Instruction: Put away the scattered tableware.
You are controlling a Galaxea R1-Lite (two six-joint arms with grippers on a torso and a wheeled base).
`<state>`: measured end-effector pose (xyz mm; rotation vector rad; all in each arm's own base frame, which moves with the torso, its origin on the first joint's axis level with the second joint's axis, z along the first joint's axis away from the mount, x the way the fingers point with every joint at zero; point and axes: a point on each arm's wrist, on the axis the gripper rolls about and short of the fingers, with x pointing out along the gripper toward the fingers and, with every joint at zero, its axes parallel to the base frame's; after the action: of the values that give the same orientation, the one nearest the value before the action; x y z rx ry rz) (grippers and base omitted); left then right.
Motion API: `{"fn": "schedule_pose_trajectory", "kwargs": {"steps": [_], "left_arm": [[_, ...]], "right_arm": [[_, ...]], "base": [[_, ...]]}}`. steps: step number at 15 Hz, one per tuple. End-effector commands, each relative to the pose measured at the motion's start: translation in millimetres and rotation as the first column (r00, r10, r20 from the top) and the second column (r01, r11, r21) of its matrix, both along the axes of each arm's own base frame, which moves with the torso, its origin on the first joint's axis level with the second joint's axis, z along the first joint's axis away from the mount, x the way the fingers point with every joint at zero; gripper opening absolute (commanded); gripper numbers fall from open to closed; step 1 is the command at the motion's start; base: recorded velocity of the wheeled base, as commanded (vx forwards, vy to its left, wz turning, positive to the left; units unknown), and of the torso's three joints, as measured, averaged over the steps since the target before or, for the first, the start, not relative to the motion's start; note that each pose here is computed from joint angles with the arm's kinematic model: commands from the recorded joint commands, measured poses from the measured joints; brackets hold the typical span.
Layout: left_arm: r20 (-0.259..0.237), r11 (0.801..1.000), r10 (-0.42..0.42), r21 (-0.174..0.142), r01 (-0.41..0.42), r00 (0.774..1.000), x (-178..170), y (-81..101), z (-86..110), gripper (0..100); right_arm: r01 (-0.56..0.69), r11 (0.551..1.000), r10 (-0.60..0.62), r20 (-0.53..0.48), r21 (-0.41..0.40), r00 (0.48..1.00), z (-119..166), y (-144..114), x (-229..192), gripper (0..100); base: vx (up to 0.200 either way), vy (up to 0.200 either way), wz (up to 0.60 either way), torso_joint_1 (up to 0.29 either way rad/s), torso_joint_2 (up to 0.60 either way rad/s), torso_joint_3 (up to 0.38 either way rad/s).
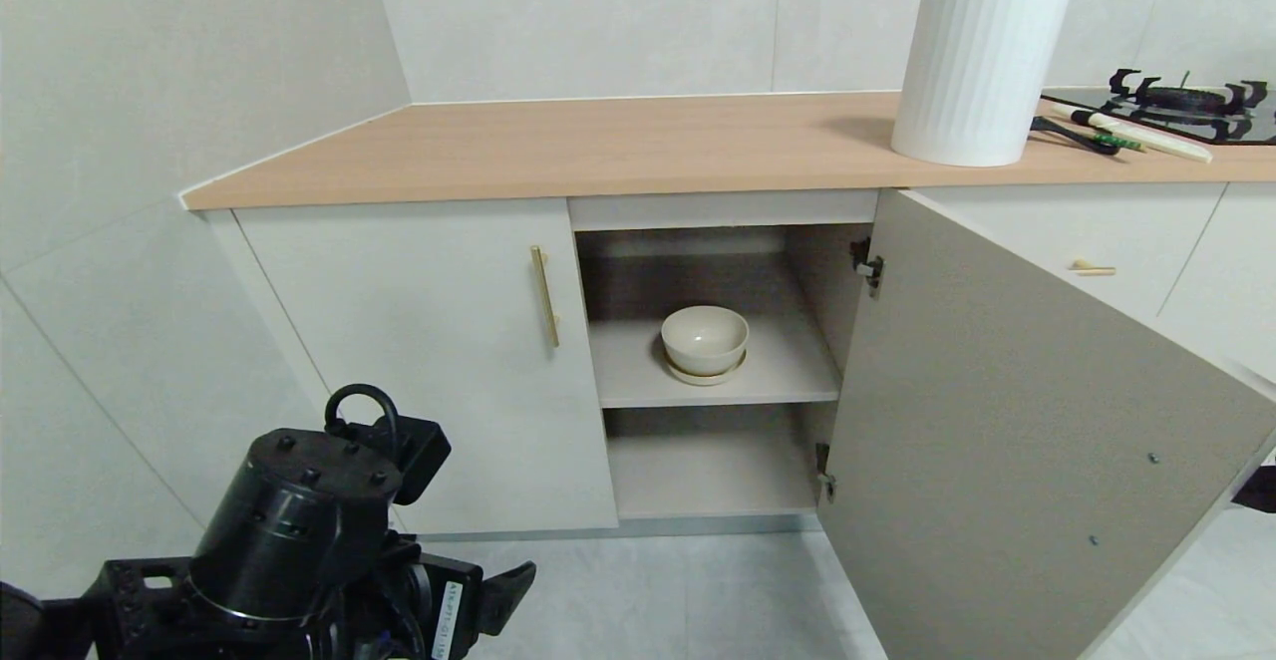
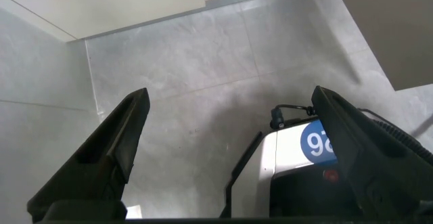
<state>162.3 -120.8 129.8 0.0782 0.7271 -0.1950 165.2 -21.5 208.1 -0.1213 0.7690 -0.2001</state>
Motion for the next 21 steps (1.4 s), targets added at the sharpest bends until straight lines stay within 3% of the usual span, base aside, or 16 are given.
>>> {"fn": "schedule_pose_trajectory", "kwargs": {"steps": [1, 10, 21], "left_arm": [[0.000, 1.000, 0.000, -0.001, 0.000, 1.000, 0.0, 0.0, 0.0, 100], [0.001, 1.000, 0.001, 0.000, -0.001, 1.000, 0.0, 0.0, 0.0, 100], [0.001, 1.000, 0.000, 0.001, 0.000, 1.000, 0.0, 0.0, 0.0, 100]], "right_arm": [[-0.009, 1.000, 0.009, -0.004, 0.021, 1.000, -2.2, -1.5, 3.8, 100], [-0.095, 0.992, 0.094, 0.021, 0.080, 0.995, -7.0, 4.1, 4.5, 100], [-0.267, 0.943, 0.265, 0.037, 0.199, 0.964, -17.6, 52.2, -0.1, 100]], "base": [[0.000, 0.000, 0.00, 0.000, 0.00, 0.000], [0.000, 0.000, 0.00, 0.000, 0.00, 0.000], [0.000, 0.000, 0.00, 0.000, 0.00, 0.000]]}}
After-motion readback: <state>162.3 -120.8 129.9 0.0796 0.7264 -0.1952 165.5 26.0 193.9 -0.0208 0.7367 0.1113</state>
